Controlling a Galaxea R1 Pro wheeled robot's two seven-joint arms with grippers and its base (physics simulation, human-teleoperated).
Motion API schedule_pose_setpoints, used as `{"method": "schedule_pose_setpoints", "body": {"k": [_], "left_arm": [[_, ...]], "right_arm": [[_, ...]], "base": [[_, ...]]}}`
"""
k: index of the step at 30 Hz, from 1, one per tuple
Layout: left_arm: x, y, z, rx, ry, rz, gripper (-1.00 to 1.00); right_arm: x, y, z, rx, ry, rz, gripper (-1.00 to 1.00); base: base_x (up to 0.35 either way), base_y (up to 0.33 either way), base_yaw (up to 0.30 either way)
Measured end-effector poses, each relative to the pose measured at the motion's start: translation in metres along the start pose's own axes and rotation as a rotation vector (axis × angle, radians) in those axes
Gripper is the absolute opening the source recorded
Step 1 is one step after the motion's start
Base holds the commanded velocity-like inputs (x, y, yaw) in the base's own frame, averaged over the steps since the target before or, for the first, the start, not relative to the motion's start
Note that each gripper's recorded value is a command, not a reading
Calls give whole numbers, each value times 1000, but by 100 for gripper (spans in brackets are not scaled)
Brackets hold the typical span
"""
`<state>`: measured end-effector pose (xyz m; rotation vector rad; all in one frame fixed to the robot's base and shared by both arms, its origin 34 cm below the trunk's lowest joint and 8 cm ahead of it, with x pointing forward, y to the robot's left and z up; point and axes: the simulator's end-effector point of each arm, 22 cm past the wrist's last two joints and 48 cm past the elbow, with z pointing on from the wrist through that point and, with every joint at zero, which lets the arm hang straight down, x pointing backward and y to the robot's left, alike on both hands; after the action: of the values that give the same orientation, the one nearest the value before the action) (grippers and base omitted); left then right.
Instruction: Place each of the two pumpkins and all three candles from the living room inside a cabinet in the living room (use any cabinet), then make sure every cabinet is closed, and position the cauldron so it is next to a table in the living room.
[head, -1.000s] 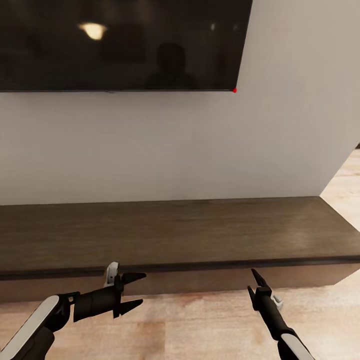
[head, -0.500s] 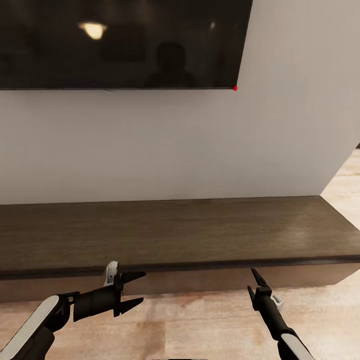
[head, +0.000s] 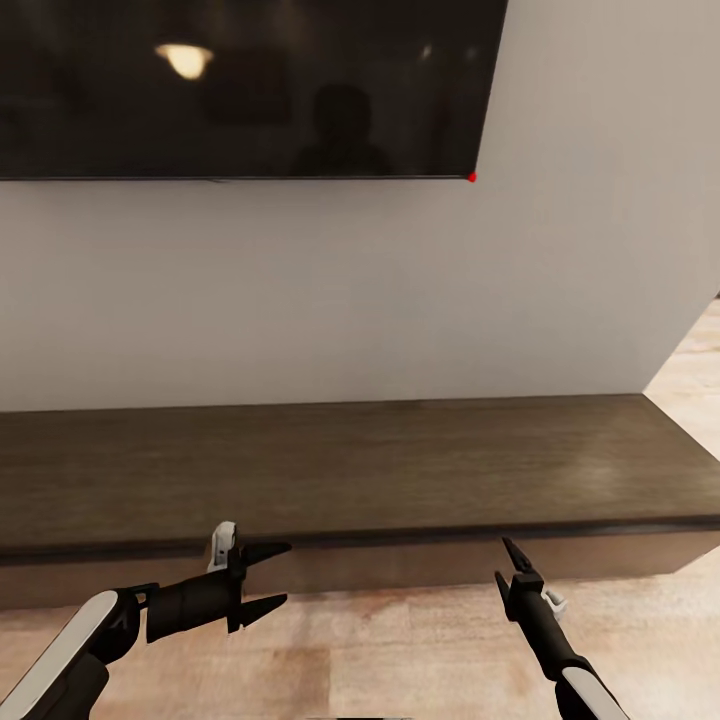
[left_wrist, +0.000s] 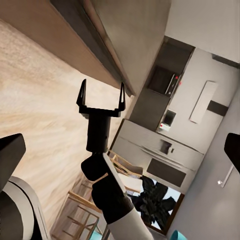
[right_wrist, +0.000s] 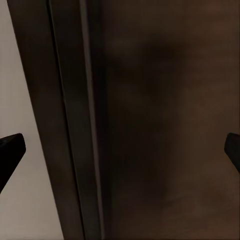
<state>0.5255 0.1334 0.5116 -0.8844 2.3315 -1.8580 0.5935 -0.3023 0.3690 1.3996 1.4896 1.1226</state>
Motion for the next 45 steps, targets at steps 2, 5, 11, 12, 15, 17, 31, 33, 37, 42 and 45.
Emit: {"method": "schedule_pose_setpoints", "body": {"k": [2, 5, 11, 12, 15, 17, 31, 33, 37, 42, 45], "left_arm": [[0, 0, 0, 0, 0, 0, 100], [0, 0, 0, 0, 0, 0, 100], [0, 0, 0, 0, 0, 0, 100], [0, 0, 0, 0, 0, 0, 100], [0, 0, 0, 0, 0, 0, 100], [0, 0, 0, 0, 0, 0, 100], [0, 0, 0, 0, 0, 0, 100], [0, 0, 0, 0, -1, 0, 100], [0, 0, 0, 0, -1, 0, 100], [0, 0, 0, 0, 0, -1, 100], [0, 0, 0, 0, -1, 0, 100]], "right_arm": [[0, 0, 0, 0, 0, 0, 100], [0, 0, 0, 0, 0, 0, 100], [0, 0, 0, 0, -1, -1, 100], [0, 0, 0, 0, -1, -1, 100], [0, 0, 0, 1, -1, -1, 100], [0, 0, 0, 2, -1, -1, 100], [0, 0, 0, 2, 0, -2, 100], [0, 0, 0, 2, 0, -2, 100], [0, -1, 0, 2, 0, -2, 100], [0, -1, 0, 3, 1, -2, 100], [0, -1, 0, 4, 0, -3, 100]], "base": [[39, 0, 0], [29, 0, 0], [98, 13, 0], [22, 3, 0], [9, 1, 0], [3, 0, 0], [26, 0, 0], [58, 0, 0], [18, 0, 0], [37, 0, 0], [12, 0, 0]]}}
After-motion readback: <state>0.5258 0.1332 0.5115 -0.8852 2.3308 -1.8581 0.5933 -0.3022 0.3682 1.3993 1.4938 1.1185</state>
